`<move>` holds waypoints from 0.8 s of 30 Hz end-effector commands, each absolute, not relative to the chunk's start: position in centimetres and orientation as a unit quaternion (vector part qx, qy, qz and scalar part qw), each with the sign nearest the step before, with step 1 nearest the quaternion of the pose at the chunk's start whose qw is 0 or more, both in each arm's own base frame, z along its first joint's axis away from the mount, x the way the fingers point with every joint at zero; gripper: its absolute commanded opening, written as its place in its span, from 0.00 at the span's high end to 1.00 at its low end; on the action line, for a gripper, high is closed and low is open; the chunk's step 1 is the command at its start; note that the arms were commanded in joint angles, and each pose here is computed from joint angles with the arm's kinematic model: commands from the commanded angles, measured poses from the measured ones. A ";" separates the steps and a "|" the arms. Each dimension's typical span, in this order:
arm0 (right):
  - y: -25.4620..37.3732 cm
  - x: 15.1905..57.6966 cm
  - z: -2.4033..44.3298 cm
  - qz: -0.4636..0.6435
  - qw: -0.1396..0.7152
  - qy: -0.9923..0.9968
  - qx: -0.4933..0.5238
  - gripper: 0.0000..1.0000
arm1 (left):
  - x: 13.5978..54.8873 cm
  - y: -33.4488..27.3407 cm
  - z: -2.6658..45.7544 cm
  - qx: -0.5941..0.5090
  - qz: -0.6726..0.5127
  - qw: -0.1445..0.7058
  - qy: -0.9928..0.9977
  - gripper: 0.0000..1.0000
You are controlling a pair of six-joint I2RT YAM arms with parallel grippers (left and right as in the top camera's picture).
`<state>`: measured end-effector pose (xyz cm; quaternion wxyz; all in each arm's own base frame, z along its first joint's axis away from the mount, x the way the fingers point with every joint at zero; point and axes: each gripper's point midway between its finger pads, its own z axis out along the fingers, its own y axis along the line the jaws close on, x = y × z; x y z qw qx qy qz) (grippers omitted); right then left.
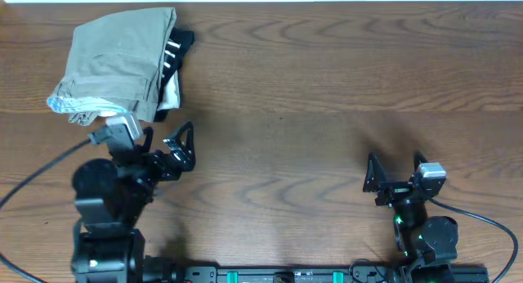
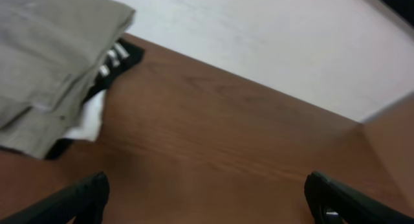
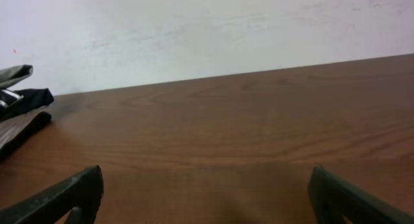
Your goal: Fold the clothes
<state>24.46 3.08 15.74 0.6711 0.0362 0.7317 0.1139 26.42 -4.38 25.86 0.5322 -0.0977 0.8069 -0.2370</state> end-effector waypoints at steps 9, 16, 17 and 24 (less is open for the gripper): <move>3.4 24.4 15.7 0.114 0.671 0.732 0.026 0.01 | 26.6 -1.8 20.5 -0.129 -0.154 0.609 0.767 0.02; 3.4 24.4 15.7 0.114 0.671 0.732 0.026 0.01 | 26.0 -0.9 17.4 -0.144 -0.137 0.626 0.754 0.02; 3.4 24.4 15.7 0.114 0.671 0.732 0.026 0.01 | 25.9 -0.8 17.0 -0.145 -0.134 0.629 0.752 0.02; 3.4 24.4 15.7 0.114 0.671 0.732 0.026 0.01 | 25.3 -0.3 16.0 -0.155 -0.122 0.644 0.739 0.02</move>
